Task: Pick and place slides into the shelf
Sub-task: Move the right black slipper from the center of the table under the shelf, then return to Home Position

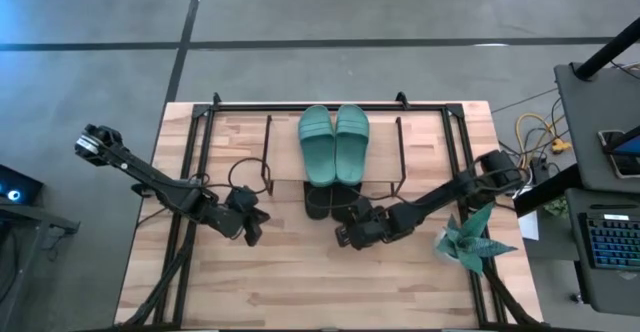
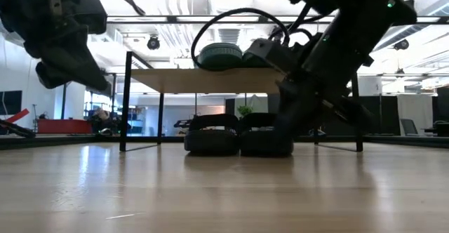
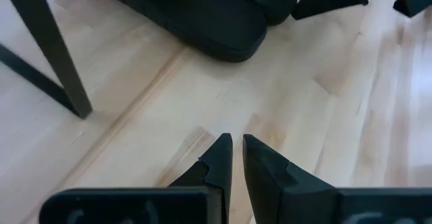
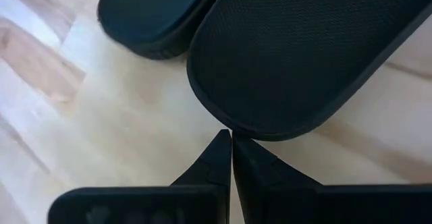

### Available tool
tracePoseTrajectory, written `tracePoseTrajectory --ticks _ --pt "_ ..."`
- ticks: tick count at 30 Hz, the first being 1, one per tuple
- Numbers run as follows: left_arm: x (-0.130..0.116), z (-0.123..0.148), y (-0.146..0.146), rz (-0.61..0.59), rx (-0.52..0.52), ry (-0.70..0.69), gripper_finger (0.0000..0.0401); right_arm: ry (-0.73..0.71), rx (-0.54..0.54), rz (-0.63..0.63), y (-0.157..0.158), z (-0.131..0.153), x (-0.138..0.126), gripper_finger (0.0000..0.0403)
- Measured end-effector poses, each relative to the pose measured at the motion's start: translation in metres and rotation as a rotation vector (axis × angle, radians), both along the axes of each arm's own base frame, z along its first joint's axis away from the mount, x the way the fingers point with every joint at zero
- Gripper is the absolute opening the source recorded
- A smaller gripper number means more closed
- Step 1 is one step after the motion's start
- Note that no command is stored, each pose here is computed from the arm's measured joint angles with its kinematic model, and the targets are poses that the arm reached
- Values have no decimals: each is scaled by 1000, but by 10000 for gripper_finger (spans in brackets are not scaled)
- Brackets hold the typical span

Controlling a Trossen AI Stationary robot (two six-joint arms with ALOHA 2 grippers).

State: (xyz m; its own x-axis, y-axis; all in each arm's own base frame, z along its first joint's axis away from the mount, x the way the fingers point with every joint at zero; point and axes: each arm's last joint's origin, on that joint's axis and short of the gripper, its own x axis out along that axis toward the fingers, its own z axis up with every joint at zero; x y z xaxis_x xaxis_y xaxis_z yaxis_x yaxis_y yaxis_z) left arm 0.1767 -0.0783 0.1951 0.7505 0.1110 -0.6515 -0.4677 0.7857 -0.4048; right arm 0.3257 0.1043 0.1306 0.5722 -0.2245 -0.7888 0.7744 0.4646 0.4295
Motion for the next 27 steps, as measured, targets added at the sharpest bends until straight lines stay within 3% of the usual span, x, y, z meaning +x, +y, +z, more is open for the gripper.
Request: tracePoseTrajectory --ticks 12,18,22,27 --pt "-6 -4 2 -21 -21 8 22 -6 1 -47 -16 2 5 9" --pt "-8 2 3 -26 -39 -25 22 -85 58 -27 18 20 0 9" --pt "-7 13 4 -71 -12 -82 22 -203 1 -33 46 42 -5 9" --pt "-7 45 14 -85 26 -238 22 -246 -20 100 56 74 -11 9"
